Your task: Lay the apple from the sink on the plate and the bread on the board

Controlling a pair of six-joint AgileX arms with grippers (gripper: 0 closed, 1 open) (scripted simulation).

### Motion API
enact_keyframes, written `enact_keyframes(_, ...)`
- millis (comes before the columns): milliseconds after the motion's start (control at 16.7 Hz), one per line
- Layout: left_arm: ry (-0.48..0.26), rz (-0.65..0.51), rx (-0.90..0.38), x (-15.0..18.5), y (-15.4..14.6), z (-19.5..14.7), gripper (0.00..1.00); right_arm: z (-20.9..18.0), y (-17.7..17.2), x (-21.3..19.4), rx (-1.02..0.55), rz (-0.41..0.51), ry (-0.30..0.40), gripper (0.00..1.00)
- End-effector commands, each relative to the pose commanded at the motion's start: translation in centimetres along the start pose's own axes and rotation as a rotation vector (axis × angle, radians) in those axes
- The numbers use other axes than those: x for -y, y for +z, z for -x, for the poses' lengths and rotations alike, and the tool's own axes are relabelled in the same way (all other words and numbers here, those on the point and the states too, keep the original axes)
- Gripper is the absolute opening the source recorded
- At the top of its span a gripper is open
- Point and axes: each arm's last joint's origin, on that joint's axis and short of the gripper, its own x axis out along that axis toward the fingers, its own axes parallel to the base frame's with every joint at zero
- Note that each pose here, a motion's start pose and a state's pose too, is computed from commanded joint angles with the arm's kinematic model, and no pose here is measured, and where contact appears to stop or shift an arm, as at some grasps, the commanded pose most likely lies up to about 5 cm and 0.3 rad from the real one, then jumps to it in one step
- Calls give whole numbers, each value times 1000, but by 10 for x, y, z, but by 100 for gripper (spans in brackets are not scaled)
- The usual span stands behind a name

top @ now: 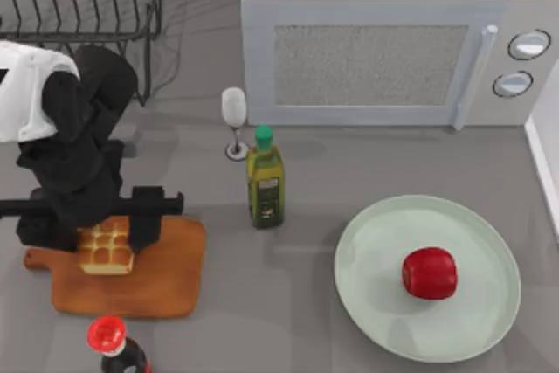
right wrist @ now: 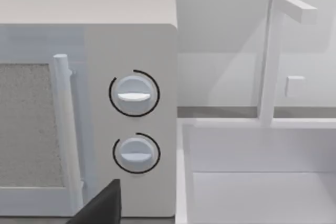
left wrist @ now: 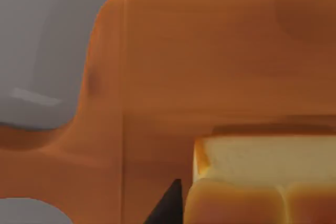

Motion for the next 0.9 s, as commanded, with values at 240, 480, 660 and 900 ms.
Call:
enact_keyframes(240,0,0,0,0,0,0,100,0,0,0,0,0,0,100)
enact_keyframes(480,0,0,0,0,0,0,100,0,0,0,0,0,0,100)
enact_keyframes(660,0,0,0,0,0,0,100,0,0,0,0,0,0,100)
enact_keyframes(900,-14,7,44,-3,1,8,100,0,0,0,0,0,0,100)
